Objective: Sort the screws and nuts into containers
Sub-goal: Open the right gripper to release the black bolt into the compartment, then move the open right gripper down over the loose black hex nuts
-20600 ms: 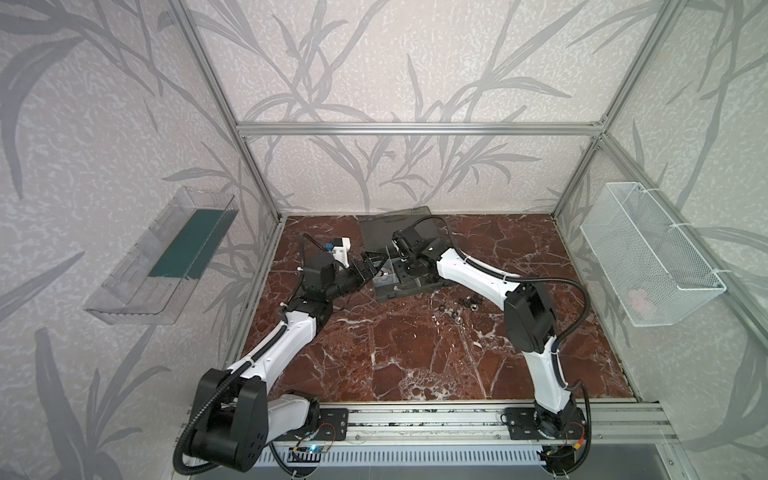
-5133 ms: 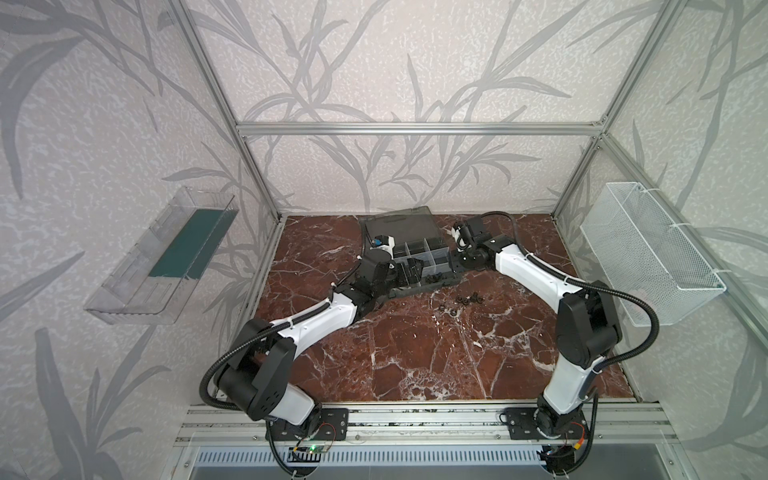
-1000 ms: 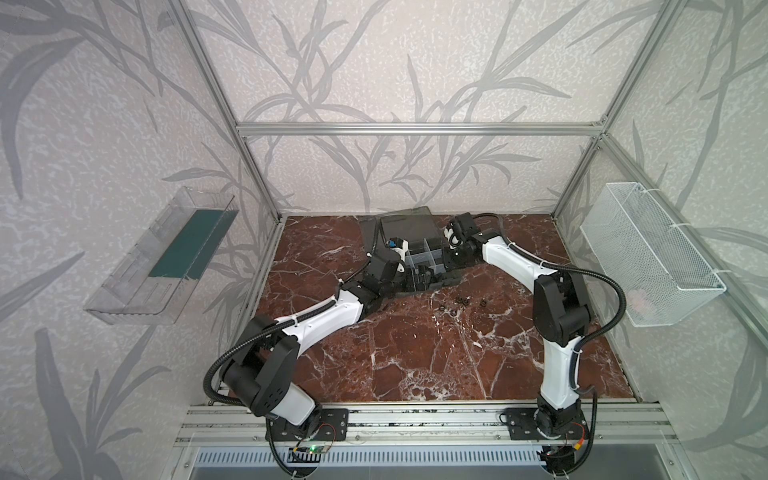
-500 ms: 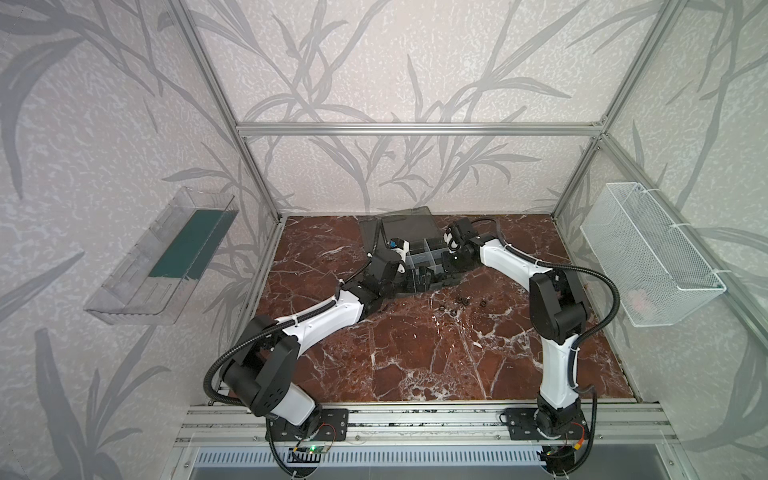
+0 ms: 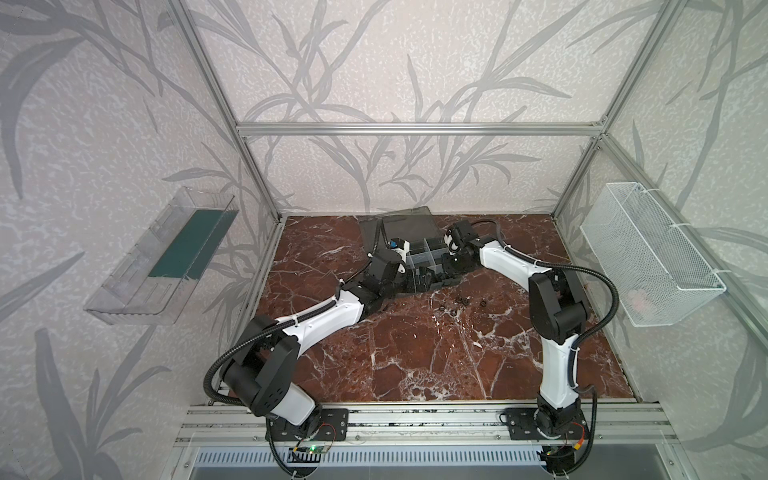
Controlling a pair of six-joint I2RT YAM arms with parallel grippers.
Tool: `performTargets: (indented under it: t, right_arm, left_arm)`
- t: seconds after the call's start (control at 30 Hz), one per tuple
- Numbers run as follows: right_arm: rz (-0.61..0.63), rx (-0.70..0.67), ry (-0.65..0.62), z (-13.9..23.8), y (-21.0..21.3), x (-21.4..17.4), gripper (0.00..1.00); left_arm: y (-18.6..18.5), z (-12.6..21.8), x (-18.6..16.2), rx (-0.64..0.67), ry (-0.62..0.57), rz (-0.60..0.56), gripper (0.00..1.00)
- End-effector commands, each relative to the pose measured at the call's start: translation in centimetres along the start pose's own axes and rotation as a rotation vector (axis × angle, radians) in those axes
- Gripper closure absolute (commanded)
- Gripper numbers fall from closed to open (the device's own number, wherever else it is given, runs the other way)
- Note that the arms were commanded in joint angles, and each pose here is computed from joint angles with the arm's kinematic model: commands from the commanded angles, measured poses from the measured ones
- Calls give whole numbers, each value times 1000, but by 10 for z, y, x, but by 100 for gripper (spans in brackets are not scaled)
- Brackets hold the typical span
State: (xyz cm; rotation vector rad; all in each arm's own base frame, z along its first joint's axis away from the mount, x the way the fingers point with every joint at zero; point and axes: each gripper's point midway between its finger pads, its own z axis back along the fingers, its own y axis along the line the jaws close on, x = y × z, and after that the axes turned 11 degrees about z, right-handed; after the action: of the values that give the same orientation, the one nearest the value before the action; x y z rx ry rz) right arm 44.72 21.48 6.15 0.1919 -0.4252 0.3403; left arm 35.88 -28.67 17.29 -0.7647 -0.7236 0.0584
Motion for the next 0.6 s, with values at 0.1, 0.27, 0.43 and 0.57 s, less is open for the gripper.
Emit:
performTargets:
  t: [0.1, 0.27, 0.43, 0.57]
  right_arm:
    - [2, -42, -88, 41, -1, 8, 67]
    - [-2, -96, -169, 80, -9, 10, 56]
    - [3, -177, -199, 111, -23, -3, 40]
    - [-1, -224, -163, 121, -39, -29, 24]
  left_arm:
    - [-10, 2, 9, -11, -20, -22, 1]
    - [-14, 2, 6, -25, -10, -15, 1]
    - [-20, 1, 2, -43, 1, -10, 1]
    - [-38, 3, -6, -85, 20, -57, 1]
